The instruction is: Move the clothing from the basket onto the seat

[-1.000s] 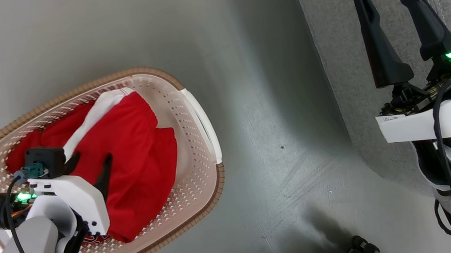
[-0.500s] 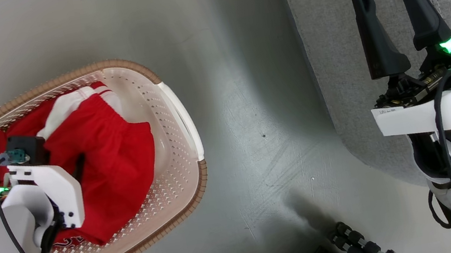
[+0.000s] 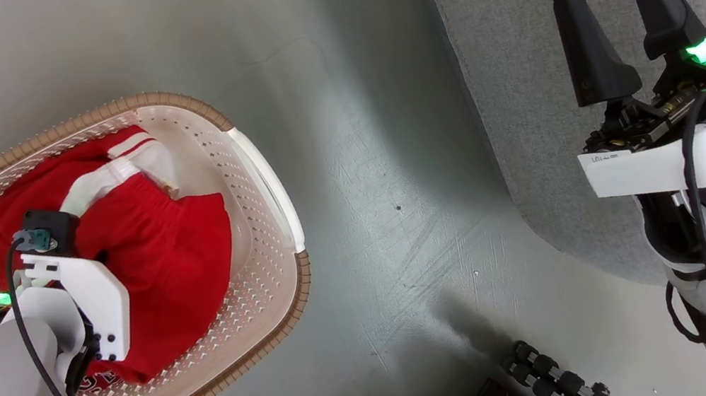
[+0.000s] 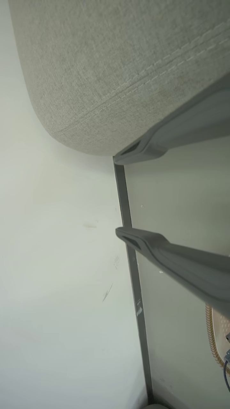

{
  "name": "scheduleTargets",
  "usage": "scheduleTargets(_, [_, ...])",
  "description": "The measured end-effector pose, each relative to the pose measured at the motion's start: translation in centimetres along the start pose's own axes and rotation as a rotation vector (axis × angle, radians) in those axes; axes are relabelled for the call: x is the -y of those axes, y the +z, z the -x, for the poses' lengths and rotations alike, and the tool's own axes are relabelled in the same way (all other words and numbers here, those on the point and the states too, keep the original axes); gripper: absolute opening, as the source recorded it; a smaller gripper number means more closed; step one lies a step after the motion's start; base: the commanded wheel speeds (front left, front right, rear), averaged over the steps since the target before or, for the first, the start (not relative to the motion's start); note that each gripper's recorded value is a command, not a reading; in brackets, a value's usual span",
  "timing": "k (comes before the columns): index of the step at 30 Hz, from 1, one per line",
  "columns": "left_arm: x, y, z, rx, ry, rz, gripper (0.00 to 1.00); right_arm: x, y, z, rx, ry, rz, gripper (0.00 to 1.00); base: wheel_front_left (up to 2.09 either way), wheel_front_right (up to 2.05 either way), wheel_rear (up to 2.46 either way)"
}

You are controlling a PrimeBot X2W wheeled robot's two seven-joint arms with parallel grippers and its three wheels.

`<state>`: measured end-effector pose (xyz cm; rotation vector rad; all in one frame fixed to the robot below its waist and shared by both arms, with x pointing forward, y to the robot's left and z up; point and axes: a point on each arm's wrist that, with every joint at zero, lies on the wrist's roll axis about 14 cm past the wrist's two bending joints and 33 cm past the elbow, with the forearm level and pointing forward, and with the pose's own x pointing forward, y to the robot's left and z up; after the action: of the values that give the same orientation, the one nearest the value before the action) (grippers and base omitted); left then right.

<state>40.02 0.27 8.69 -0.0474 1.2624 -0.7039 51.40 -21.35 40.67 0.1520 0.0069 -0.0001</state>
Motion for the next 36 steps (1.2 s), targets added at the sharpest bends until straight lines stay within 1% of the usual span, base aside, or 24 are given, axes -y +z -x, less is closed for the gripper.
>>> scheduleTargets(6, [0.7, 1.1, 0.2, 0.044, -0.013, 0.002, 0.00, 0.1, 0.4, -0.1, 0.010, -0.002, 0.007, 1.00, 0.00, 0.00, 0.00])
scheduleTargets(9, [0.8, 1.8, 0.4, 0.071, -0.022, -0.004, 0.00, 0.1, 1.0, -0.5, 0.030, 0.005, 0.030, 1.00, 0.00, 0.00, 0.00])
scheduleTargets(19, [1.3, 5.8, 2.0, 0.242, -0.040, 0.008, 0.00, -0.4, 2.9, -1.2, 0.084, 0.020, 0.034, 1.00, 0.00, 0.00, 0.00])
scheduleTargets(25, [2.0, 8.0, 3.5, 0.336, -0.053, -0.002, 0.00, -1.0, 4.9, -2.1, 0.145, 0.038, 0.031, 1.00, 0.00, 0.00, 0.00])
scheduleTargets(32, [2.7, 10.8, 6.0, 0.464, -0.066, -0.010, 0.00, -1.5, 6.0, -2.1, 0.162, 0.046, 0.026, 1.00, 0.00, 0.00, 0.00])
scheduleTargets(36, [3.9, 12.6, 7.8, 0.545, -0.092, -0.038, 0.00, -2.0, 6.8, -2.0, 0.177, 0.056, 0.020, 1.00, 0.00, 0.00, 0.00])
